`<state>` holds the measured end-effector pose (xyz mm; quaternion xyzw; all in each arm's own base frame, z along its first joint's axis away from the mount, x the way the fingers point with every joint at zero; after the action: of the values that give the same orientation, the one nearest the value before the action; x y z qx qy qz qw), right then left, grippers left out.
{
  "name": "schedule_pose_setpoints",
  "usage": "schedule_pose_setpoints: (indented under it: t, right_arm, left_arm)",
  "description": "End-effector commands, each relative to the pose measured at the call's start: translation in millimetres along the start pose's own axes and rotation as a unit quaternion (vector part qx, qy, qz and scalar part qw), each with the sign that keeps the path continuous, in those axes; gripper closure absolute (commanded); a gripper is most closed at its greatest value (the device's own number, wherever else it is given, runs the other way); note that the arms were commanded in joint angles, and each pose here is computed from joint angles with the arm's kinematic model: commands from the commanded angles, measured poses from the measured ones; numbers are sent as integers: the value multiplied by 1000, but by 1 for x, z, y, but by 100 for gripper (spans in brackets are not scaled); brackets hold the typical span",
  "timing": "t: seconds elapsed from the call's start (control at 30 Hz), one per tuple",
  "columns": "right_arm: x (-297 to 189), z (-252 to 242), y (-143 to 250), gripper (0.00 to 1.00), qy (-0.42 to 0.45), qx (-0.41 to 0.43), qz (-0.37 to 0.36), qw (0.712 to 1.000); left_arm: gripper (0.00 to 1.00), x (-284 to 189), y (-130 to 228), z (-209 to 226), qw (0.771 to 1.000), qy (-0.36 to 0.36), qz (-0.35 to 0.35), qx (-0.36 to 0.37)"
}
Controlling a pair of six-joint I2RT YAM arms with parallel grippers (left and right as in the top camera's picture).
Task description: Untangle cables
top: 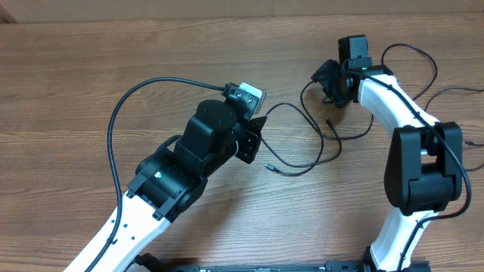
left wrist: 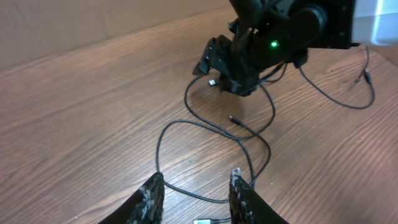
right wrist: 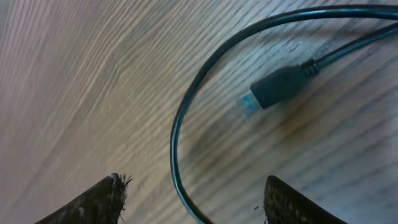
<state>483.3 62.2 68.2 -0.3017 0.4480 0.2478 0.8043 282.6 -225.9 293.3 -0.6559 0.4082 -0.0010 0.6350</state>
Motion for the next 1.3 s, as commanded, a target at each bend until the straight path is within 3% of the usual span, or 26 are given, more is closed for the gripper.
schedule_pose_setpoints:
  t: [0.0, 0.5, 0.57, 0.6, 0.63, 0.83, 0.9, 0.93, 0.97, 1.13, 1.27]
  right_arm:
    - [6, -3, -13, 33, 4, 70, -33, 997]
    - [35, -18, -32, 39, 27, 142, -103, 984]
    - [41, -18, -34, 53, 23, 143, -106, 984]
    - [45, -18, -35, 69, 21, 143, -108, 984]
    - [46, -17, -37, 73, 16, 144, -111, 983]
    - [62, -24, -45, 70, 9, 151, -120, 981]
    - [69, -31, -44, 55, 18, 154, -117, 981]
    - [72, -36, -43, 55, 23, 156, -114, 981]
    - [74, -39, -43, 96, 25, 157, -113, 981]
    - [75, -42, -50, 96, 20, 163, -116, 980]
    - [69, -22, -68, 96, -40, 169, -101, 980]
  left_arm:
    - [66, -5, -1, -4, 1000, 16, 0, -9]
    - [65, -5, 0, -5, 1000, 19, 3, -9]
    - [65, -5, 1, -5, 1000, 19, 4, -11]
    - [64, -5, 1, -5, 1000, 18, 4, -13]
    - [64, -5, 1, -5, 1000, 18, 4, -13]
    - [64, -5, 1, -5, 1000, 18, 4, -14]
    - [64, -5, 1, -5, 1000, 18, 4, -14]
    - [64, -5, 1, -5, 1000, 18, 3, -14]
    - [64, -5, 0, -5, 1000, 19, 2, -14]
    - [64, -5, -1, -5, 1000, 19, 1, -14]
    - [64, -5, 1, -5, 1000, 18, 4, -16]
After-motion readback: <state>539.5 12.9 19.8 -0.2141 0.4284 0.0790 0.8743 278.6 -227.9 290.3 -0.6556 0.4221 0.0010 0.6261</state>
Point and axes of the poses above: each gripper's point midway between its finger pads, its own x axis out along the fingers, its own z axis along the line the jaws close on, y = z × x, the point moved 2 cm from there along -x, back along the fingers, and after that the axes turned 3 degrees about -x, right-handed, at the moved point
